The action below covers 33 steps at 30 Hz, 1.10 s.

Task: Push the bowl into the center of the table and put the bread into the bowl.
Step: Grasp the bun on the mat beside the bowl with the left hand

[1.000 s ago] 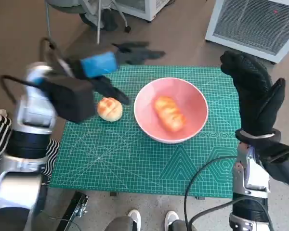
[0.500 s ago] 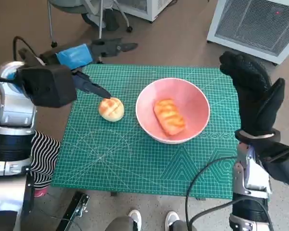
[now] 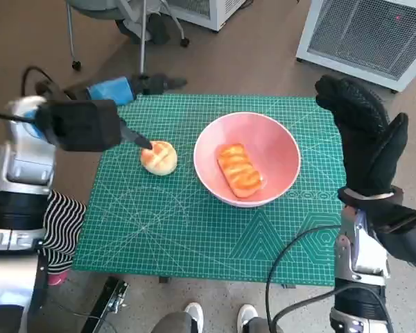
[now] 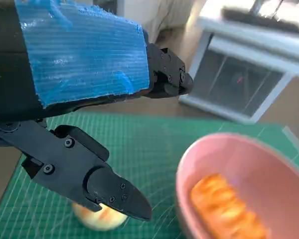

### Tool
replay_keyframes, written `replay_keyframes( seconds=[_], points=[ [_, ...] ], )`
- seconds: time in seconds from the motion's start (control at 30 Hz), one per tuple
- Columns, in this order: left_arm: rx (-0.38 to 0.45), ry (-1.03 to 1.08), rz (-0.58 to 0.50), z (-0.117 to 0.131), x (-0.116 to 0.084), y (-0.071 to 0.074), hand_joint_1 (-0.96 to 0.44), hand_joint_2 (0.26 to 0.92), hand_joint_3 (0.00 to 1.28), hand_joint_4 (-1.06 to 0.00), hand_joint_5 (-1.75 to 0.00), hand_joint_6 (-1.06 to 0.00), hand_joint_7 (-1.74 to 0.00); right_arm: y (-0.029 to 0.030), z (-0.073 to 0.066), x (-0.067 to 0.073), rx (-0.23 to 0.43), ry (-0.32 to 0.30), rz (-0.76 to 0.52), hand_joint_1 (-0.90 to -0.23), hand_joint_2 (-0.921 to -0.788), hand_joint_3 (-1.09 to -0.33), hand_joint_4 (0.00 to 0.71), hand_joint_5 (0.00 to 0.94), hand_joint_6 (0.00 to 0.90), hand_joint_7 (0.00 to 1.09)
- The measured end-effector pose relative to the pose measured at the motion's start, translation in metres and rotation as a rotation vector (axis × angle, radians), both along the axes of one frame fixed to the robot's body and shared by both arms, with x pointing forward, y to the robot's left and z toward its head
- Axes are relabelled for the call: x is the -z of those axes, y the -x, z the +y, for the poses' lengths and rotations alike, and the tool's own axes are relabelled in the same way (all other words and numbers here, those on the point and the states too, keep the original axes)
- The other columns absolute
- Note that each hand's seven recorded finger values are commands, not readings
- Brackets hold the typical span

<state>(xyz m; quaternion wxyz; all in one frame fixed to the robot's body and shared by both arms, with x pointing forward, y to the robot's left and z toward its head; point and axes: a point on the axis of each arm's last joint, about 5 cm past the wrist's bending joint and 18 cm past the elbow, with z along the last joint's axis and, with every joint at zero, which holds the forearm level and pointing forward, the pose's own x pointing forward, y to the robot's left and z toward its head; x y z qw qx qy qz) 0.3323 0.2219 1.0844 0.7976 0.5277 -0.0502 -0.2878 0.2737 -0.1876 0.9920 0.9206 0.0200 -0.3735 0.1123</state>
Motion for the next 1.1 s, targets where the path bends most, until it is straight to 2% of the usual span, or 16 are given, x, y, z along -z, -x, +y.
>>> replay_keyframes(
  seconds=[0.1,0.23,0.43,0.63,1.1],
  points=[
    [0.001,-0.001,0.000,0.001,0.001,0.000,-0.28,0.739,0.00,-0.08,0.00,-0.27,-0.02,0.0000,0.000,0.000,0.000,0.000,0.000,-0.725,-0.921,-0.704,0.173,0.000,0.095,0.37],
    [-0.040,-0.032,0.042,-0.002,0.010,-0.011,-0.26,0.739,0.00,-0.09,0.00,-0.27,-0.02,0.0000,-0.001,0.000,0.000,0.001,-0.001,-0.726,-0.921,-0.705,0.173,0.000,0.094,0.37],
    [-0.131,-0.090,0.170,-0.003,0.040,-0.022,-0.21,0.741,0.00,-0.09,0.00,-0.27,-0.01,0.0002,-0.002,0.000,-0.004,0.005,-0.001,-0.726,-0.921,-0.706,0.173,0.000,0.094,0.37],
    [-0.173,-0.113,0.254,-0.006,0.063,-0.025,-0.19,0.744,0.00,-0.09,0.00,-0.28,-0.01,0.0007,-0.003,0.000,0.000,0.006,-0.001,-0.727,-0.921,-0.705,0.173,0.000,0.094,0.37],
    [-0.217,-0.211,0.244,-0.025,0.075,-0.031,-0.22,0.747,0.00,-0.09,0.00,-0.31,-0.01,0.0012,-0.004,0.001,0.004,0.005,0.003,-0.726,-0.921,-0.705,0.173,0.000,0.097,0.37]
  ],
)
